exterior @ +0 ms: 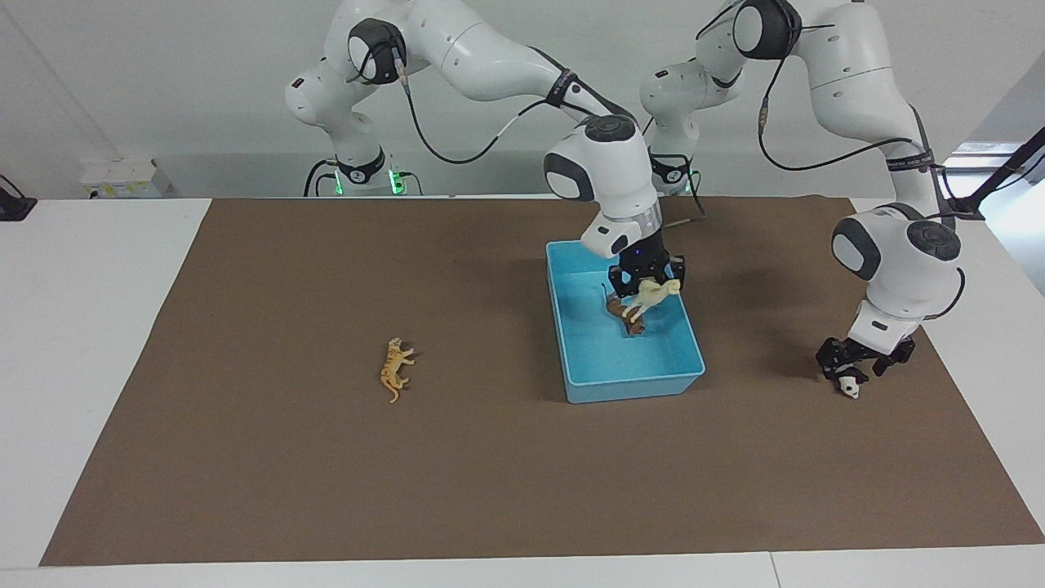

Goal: Put all toys into storage box

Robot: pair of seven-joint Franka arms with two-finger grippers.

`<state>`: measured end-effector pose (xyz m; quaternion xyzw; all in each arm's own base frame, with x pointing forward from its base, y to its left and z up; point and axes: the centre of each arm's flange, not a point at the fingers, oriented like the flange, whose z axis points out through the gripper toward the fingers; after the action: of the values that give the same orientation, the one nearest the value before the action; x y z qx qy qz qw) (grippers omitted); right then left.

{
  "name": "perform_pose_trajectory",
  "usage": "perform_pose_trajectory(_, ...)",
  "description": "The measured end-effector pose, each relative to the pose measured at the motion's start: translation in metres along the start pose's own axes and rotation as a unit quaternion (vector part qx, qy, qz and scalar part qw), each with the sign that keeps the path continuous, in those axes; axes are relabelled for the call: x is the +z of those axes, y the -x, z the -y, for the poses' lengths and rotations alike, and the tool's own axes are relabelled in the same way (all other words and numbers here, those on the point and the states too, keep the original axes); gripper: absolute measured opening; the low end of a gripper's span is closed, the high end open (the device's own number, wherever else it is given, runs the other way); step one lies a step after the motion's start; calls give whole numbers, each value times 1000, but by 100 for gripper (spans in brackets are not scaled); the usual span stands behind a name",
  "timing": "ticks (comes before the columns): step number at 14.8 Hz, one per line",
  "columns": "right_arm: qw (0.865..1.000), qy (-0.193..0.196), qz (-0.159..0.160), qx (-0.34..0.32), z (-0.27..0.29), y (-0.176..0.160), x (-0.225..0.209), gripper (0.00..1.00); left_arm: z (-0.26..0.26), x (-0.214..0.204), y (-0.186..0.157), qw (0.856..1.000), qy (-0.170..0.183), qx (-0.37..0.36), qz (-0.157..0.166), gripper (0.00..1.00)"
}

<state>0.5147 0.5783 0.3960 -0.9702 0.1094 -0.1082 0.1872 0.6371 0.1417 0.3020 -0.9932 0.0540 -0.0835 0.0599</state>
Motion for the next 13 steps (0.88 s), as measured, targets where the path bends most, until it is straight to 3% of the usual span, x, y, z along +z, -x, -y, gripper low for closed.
perform_pose_trajectory(5,998,6,-7,67,-2,-24,-18,85,-2,11,6,1000,3,0,8,89)
perform_pose_trajectory(7,996,16,-9,87,-7,-34,-25,100,-3,9,4,1000,4,-1,5,68)
perform_pose_trajectory(8,995,29,-12,92,-12,-44,-30,100,-3,8,3,1000,4,-1,3,52)
perform_pose_trajectory(11,991,90,-40,93,-57,-110,-84,100,0,-7,-10,1000,5,-7,12,51)
perform_pose_trajectory(13,988,134,-29,75,-123,-173,-116,100,-13,-34,-31,999,13,-29,31,51)
